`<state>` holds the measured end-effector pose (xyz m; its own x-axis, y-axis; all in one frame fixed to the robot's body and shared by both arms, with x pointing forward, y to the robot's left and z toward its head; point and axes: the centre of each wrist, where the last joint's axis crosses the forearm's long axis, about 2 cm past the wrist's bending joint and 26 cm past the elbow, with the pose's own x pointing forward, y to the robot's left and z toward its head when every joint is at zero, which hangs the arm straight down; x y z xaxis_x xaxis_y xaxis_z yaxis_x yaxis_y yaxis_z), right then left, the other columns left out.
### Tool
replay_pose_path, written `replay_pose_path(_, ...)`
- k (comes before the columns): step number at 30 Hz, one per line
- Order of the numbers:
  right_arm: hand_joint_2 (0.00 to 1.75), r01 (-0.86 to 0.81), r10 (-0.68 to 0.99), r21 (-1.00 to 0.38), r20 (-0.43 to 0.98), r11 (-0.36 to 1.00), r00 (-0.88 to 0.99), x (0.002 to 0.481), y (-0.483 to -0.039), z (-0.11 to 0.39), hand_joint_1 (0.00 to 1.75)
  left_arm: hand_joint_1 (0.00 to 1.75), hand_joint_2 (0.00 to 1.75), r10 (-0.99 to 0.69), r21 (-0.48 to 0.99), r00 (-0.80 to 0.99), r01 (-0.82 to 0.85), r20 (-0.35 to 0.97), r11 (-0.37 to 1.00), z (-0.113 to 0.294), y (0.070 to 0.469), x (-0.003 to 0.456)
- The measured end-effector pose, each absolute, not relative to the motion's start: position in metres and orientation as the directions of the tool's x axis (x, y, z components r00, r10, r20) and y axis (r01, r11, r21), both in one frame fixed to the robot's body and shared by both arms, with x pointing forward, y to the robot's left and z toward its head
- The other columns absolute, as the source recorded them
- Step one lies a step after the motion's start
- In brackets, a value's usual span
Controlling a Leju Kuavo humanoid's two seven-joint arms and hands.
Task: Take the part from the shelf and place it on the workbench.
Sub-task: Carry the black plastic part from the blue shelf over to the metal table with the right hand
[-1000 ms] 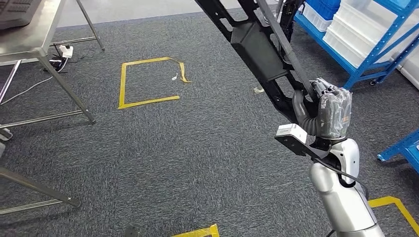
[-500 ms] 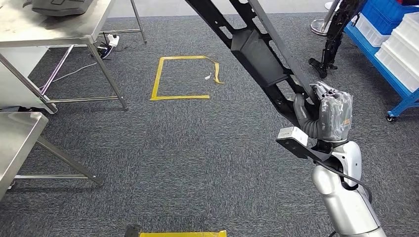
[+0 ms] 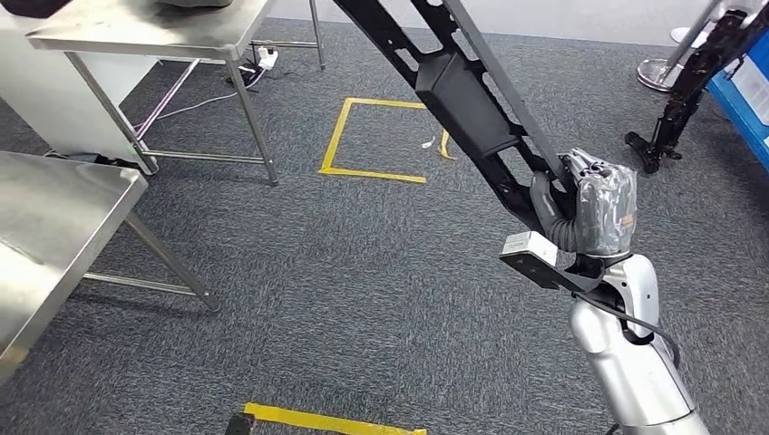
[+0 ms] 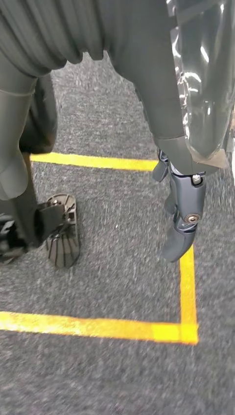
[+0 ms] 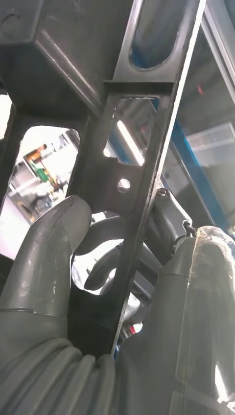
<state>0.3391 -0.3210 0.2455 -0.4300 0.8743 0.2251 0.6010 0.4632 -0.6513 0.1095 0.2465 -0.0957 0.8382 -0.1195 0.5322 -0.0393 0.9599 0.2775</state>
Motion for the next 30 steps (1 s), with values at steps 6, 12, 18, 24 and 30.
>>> replay_pose_path(6, 1.75, 0.578, 0.873, -0.679, 0.205, 0.452, -0.442, 0.340, -0.323, 0.244, 1.69, 0.00, 1.75, -0.119, 0.274, 0.835, -0.040, 0.537, 0.961, -0.095, 0.244, 0.111)
replay_pose_path(12, 1.75, 0.560, 0.875, -0.703, 0.192, 0.439, -0.445, 0.339, -0.322, 0.240, 1.69, 0.00, 1.75, -0.123, 0.298, 0.829, -0.054, 0.546, 0.953, -0.095, 0.242, 0.109)
replay_pose_path(18, 1.75, 0.535, 0.875, -0.731, 0.178, 0.424, -0.450, 0.337, -0.318, 0.238, 1.69, 0.00, 1.75, -0.120, 0.306, 0.832, -0.062, 0.541, 0.950, -0.096, 0.239, 0.105)
replay_pose_path(24, 1.75, 0.516, 0.872, -0.747, 0.172, 0.419, -0.459, 0.336, -0.317, 0.237, 1.69, 0.00, 1.75, -0.119, 0.304, 0.829, -0.065, 0.546, 0.950, -0.095, 0.238, 0.105)
replay_pose_path(30, 1.75, 0.514, 0.873, -0.755, 0.158, 0.408, -0.461, 0.336, -0.318, 0.238, 1.69, 0.00, 1.75, -0.123, 0.306, 0.824, -0.063, 0.553, 0.950, -0.095, 0.238, 0.108)
